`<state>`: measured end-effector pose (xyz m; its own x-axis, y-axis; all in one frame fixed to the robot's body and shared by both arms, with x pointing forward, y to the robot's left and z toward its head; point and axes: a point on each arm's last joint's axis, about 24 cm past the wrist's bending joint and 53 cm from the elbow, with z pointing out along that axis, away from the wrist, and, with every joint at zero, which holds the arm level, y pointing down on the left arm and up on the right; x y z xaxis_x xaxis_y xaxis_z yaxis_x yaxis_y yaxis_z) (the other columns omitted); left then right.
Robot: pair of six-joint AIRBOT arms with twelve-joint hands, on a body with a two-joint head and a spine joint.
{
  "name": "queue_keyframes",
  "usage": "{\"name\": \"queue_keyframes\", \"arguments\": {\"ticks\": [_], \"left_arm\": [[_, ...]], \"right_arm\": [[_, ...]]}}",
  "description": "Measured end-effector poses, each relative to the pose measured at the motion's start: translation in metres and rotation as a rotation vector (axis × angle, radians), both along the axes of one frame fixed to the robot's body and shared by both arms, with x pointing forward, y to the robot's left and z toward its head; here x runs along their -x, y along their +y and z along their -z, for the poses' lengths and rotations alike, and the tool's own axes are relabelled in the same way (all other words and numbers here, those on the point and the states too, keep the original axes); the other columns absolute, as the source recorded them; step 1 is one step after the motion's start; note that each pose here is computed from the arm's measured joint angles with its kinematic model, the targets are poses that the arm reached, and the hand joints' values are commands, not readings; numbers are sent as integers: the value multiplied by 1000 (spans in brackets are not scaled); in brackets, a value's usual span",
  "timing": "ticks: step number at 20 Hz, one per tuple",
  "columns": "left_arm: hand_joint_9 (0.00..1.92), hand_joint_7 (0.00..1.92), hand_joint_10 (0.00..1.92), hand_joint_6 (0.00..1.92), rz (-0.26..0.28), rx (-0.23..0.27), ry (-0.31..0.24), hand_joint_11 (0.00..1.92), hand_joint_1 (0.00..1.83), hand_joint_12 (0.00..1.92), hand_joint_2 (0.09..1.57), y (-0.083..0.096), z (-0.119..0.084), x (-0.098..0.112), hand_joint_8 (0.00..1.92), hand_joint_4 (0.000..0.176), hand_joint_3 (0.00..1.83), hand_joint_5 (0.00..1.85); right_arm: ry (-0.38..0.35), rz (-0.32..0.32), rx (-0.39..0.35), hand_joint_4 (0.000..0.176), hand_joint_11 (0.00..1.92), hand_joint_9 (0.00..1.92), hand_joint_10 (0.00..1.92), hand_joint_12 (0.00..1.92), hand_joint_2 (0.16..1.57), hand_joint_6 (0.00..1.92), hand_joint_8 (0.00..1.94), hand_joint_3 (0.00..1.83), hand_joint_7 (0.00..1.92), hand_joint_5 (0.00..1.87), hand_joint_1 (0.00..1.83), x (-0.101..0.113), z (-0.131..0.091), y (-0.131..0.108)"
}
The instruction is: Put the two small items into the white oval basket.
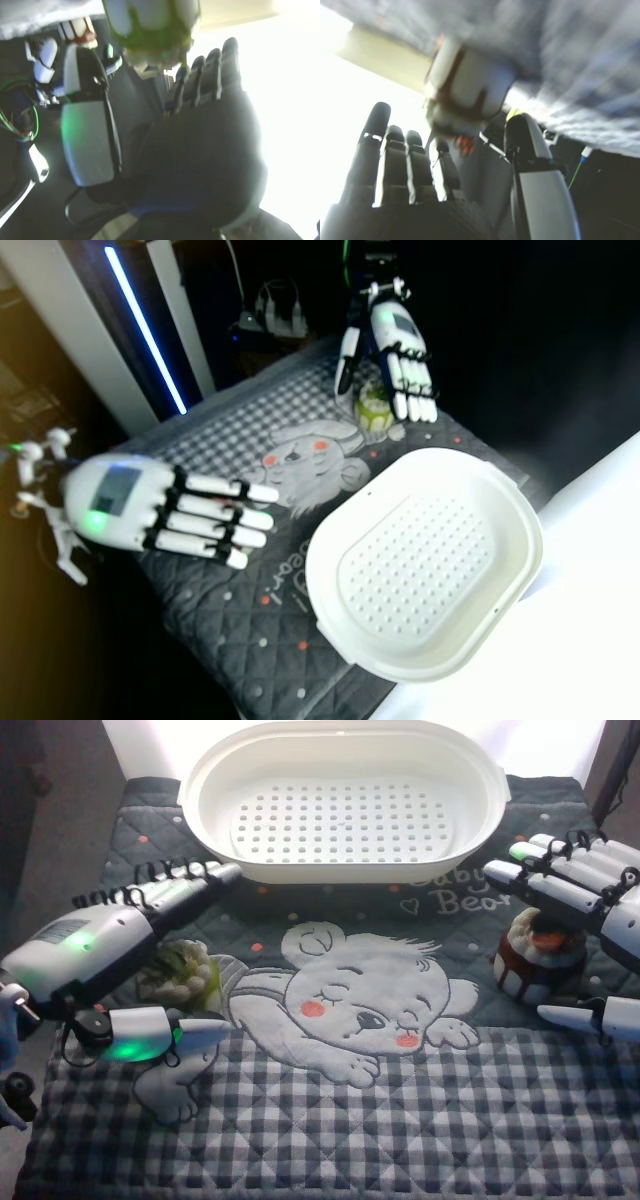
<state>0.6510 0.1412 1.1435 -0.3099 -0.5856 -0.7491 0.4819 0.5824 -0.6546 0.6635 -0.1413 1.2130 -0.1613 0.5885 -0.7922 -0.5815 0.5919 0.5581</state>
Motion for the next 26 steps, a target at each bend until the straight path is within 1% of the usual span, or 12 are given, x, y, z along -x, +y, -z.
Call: {"name": "queue_keyframes", "arguments": {"ticks": [1,2,3,4,5,6,7,10,15,19,23,26], "left_arm": [[78,114,19,20,1,7,25,0,993,596,1129,-2,8,-3,4,0,0,254],[220,209,74,37,-1,9,37,0,1044,995,1152,-2,11,-5,17,0,3,369],[302,423,558,36,-9,7,66,0,1158,1567,1194,-2,20,-8,44,0,0,583],[283,521,1044,49,-15,11,78,45,1226,1821,1218,0,21,-10,66,0,3,701],[312,450,1482,1152,-17,18,70,223,1112,1901,1270,1,18,-11,566,0,3,668],[346,439,1718,1419,-17,19,67,381,1100,1917,1340,1,17,-11,1527,0,4,661],[438,374,1763,1587,-16,19,68,540,1232,1920,1373,1,17,-11,1798,0,3,603],[516,324,1920,1557,-20,14,62,539,1262,1921,1390,5,14,-10,1821,0,2,558],[498,411,1890,1665,-11,58,-75,348,1246,1921,1387,11,-35,-8,1725,0,3,508],[507,430,1763,1630,2,90,-163,644,1256,1921,1373,7,-69,-12,1803,0,0,548],[479,413,1758,1678,-45,120,-234,631,1258,1921,1378,8,-108,-48,1811,0,0,561],[562,430,1795,1683,-59,95,-213,557,1272,1921,1359,-12,-123,-88,1637,0,0,573]], "right_arm": [[19,2,12,59,32,37,15,21,1123,0,16,0,44,0,692,-4,8,2],[28,2,13,52,6,121,56,741,1112,4,14,7,134,51,700,-5,11,3],[53,-1,19,0,121,315,503,1455,1163,7,19,2,340,175,843,-8,19,7],[54,-5,14,0,473,552,935,1645,1209,33,67,6,539,300,946,-8,20,9],[43,-2,7,0,793,770,1297,1727,1229,228,1116,1,696,535,1229,-9,16,9],[41,0,1,0,979,935,1455,1798,1254,1198,1343,20,809,541,1202,-10,15,8],[42,-3,3,0,986,929,1638,1896,1277,1356,1508,11,798,561,1193,-9,15,8],[35,-15,15,0,659,678,1726,1921,1304,1525,1537,7,646,521,1292,-11,8,15],[-44,-24,36,0,1103,1040,1767,1921,1268,1250,1589,0,792,631,1213,-2,-26,6],[-100,-11,3,0,963,952,1469,1800,1255,1418,1379,1,843,610,1186,-4,-51,0],[-210,16,-45,0,871,880,1602,1895,1217,1159,1446,0,869,724,1229,-24,-98,7],[-179,28,-9,0,673,827,1480,1725,1221,1397,1226,1,799,606,1337,-52,-99,24]]}}
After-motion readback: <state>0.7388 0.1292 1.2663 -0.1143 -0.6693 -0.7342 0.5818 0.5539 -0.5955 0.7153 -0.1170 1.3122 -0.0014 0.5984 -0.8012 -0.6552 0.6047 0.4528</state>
